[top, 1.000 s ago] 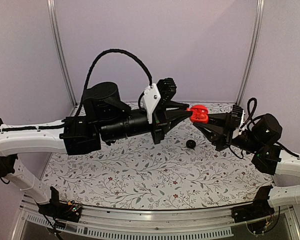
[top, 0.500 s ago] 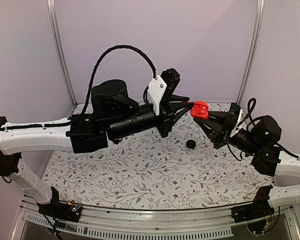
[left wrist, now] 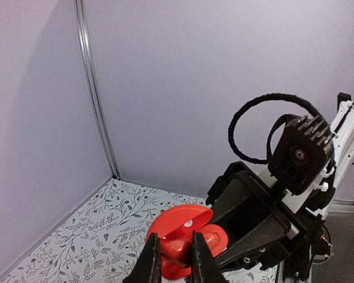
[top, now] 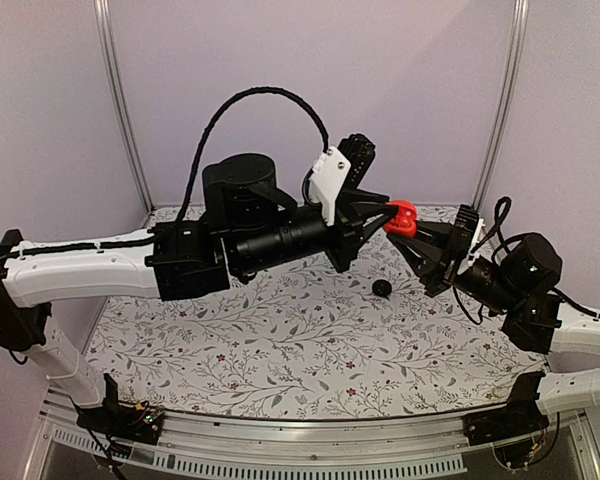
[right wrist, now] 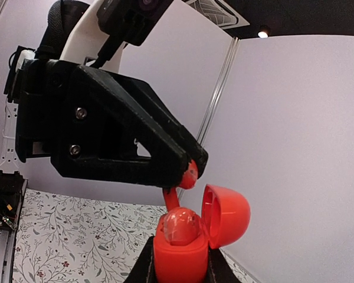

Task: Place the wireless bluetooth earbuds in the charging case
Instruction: Insert the left earbud into the left side groove of the charging case, then close the charging case, then adjust the charging case, then pass from the right arm to the left

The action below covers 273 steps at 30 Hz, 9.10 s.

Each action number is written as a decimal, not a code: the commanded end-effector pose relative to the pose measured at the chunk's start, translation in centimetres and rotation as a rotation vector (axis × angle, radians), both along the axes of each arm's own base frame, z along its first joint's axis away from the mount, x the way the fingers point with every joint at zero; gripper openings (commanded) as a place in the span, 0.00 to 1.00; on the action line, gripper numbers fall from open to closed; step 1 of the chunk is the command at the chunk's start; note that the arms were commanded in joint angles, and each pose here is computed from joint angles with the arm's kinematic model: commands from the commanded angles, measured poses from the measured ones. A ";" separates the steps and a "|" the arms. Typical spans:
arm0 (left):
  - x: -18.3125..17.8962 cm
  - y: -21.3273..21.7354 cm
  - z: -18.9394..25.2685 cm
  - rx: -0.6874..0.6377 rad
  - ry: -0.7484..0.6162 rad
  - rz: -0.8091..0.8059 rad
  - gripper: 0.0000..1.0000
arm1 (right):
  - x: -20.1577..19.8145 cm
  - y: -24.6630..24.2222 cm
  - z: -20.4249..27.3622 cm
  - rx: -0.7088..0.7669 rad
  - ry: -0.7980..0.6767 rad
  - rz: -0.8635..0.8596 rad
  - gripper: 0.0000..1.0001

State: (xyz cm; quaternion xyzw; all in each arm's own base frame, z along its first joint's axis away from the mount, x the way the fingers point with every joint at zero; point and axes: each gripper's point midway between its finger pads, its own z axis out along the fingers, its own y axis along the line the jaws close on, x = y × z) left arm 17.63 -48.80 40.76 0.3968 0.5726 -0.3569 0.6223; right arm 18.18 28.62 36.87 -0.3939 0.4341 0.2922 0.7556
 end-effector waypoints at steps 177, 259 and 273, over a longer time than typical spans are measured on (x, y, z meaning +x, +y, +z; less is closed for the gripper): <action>1.4 3.4 -7.8 0.535 -0.549 0.057 0.74 | 0.6 4.3 -4.9 0.119 0.834 0.361 0.00; 4.0 4.4 -13.0 0.526 -0.385 -0.034 0.43 | 4.0 1.1 -4.8 0.209 0.874 0.214 0.98; 11.8 6.5 -26.2 0.525 0.155 -0.016 0.43 | 6.5 -3.0 -5.9 0.219 0.861 0.040 0.99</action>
